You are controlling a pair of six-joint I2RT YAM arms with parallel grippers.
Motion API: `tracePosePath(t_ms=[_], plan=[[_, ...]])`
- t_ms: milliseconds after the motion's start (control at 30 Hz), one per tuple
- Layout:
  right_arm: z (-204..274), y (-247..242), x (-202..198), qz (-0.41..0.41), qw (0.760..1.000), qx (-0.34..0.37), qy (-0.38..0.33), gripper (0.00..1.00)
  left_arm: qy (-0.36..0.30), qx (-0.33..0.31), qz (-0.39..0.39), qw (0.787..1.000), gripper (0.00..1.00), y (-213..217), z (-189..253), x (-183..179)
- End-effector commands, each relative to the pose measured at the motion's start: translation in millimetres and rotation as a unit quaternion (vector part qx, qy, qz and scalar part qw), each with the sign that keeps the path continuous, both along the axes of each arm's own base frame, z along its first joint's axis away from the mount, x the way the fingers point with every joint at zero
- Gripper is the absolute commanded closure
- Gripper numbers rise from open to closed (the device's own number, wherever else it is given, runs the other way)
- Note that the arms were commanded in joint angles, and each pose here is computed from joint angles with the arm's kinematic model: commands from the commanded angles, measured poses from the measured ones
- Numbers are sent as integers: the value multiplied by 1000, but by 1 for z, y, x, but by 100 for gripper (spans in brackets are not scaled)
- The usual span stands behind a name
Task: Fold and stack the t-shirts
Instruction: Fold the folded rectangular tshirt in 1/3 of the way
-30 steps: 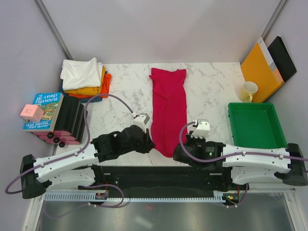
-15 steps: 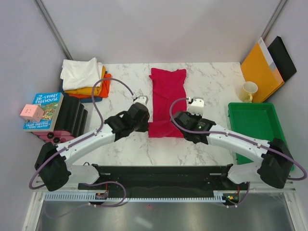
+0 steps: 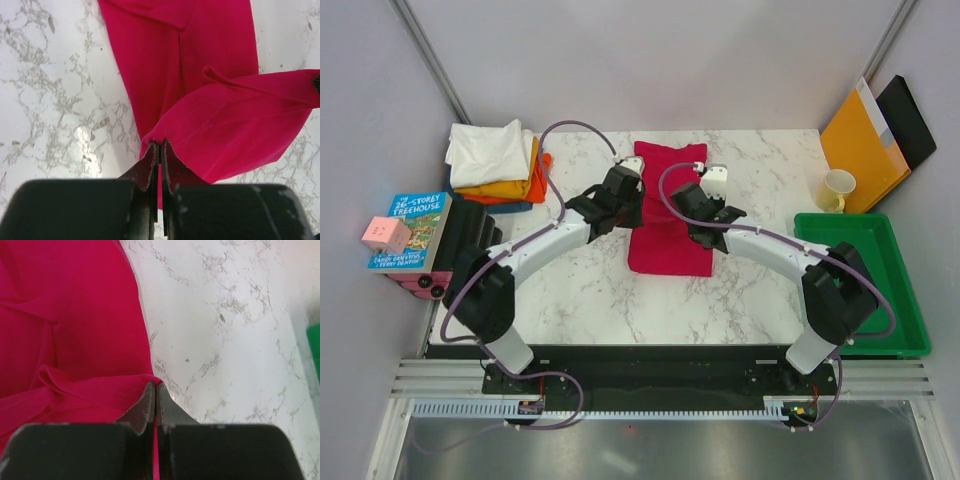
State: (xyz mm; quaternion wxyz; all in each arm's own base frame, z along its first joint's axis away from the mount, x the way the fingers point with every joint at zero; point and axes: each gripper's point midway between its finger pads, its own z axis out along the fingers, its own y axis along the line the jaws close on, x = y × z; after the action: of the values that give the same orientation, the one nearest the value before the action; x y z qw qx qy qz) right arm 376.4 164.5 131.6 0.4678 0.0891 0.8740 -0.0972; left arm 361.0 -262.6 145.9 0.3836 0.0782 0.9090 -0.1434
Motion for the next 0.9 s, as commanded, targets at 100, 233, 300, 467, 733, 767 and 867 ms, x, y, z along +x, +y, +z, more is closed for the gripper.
tracePosePath(t_ms=[100, 233, 300, 467, 733, 767, 867], plan=[[-3, 4, 48, -2, 1000, 12, -8, 100, -21, 0, -18, 1000, 98, -18, 2, 50], [-17, 3, 59, -1, 1000, 9, 5, 100, -11, -7, -13, 1000, 98, -19, -6, 68], [-26, 2, 65, -3, 1000, 9, 12, 100, 1, -2, -7, 1000, 98, -16, -18, 74], [-41, -2, 78, -7, 1000, 5, 26, 100, 11, -8, -7, 1000, 98, -20, -26, 89], [-50, 0, 90, -6, 999, 1, 32, 100, 27, -6, -2, 1000, 98, -21, -42, 103], [-49, 2, 93, -5, 1000, 2, 29, 100, 25, -4, 1, 1000, 97, -21, -42, 104], [-31, 5, 101, -4, 1000, 9, 10, 71, 3, 3, 22, 1000, 59, -14, -28, 114]])
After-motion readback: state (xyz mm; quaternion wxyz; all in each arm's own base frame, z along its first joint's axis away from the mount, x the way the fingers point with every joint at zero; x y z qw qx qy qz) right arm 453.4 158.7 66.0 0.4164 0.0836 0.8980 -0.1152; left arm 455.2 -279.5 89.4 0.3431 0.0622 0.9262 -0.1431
